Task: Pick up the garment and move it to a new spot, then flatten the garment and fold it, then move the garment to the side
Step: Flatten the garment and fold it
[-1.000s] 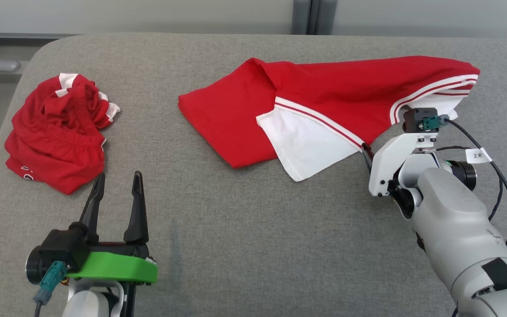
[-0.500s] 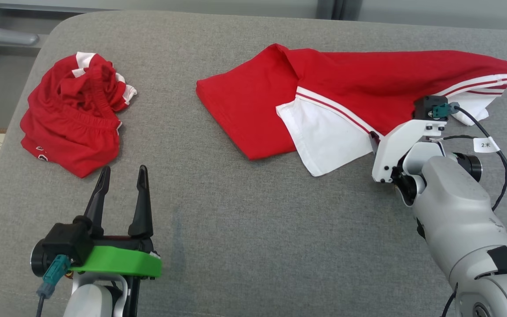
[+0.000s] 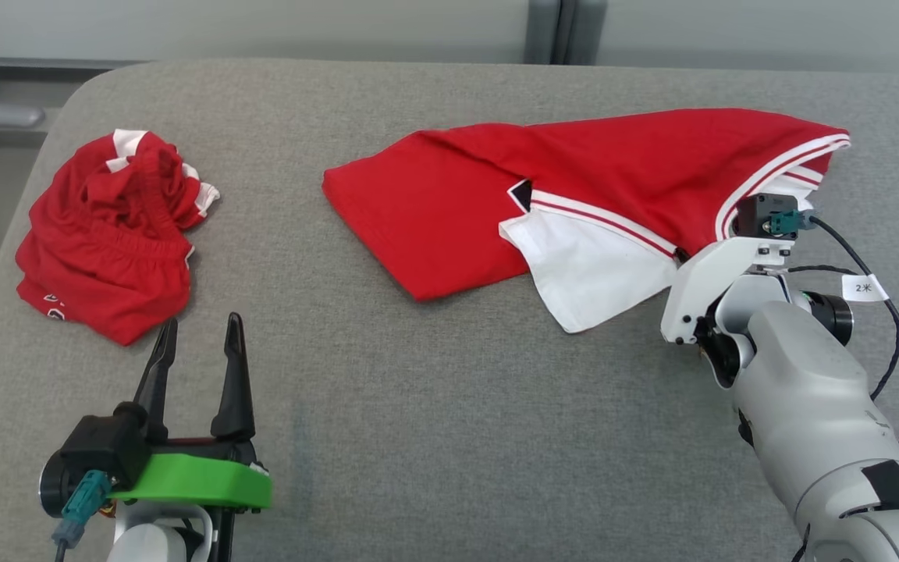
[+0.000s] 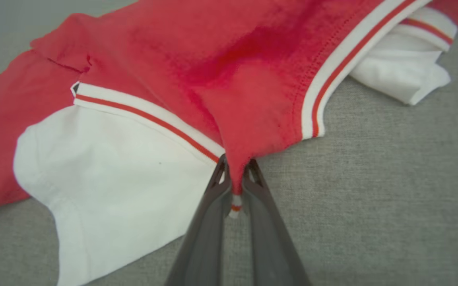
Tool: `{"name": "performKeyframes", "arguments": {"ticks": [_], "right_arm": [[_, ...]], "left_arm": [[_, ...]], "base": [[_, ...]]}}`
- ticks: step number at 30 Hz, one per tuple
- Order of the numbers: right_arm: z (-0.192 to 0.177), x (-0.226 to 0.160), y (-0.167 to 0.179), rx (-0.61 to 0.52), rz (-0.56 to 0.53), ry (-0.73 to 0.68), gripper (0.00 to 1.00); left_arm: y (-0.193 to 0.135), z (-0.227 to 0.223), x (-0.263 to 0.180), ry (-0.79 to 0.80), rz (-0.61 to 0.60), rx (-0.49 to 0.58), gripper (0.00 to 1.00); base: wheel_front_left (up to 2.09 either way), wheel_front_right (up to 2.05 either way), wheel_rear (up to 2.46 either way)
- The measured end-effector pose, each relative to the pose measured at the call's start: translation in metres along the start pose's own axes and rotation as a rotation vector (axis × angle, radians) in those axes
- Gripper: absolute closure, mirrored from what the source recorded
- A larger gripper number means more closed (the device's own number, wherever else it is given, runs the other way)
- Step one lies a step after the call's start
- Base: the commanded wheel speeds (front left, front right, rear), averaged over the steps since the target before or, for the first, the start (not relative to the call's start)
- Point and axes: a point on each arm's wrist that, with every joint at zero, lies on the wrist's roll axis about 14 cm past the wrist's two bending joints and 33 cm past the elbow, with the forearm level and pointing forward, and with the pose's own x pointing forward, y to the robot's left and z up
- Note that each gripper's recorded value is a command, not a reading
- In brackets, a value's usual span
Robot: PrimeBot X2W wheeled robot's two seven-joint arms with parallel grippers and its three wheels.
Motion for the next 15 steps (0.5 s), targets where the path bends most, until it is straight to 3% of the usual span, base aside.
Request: {"name": "performKeyframes", "arguments": {"ticks": [4,7,15], "right_arm": [[0.015,-0.016,-0.019,0.02,-0.037,-0.059,1.0],[0.02,-0.035,-0.054,0.028,-0.102,-0.084,1.0],[-0.004,-0.105,-0.142,0.116,-0.275,-0.037,1.0]], "left_arm": [[-0.008,0.001,-0.002,-0.004,-0.023,-0.008,0.0],[-0.015,0.002,-0.003,-0.008,-0.041,-0.012,0.0],[-0.034,0.008,-0.003,-0.026,-0.097,-0.021,0.0]], "base": [[0.0,0.0,0.0],[0.0,0.0,0.0],[0.0,0.0,0.0]]}}
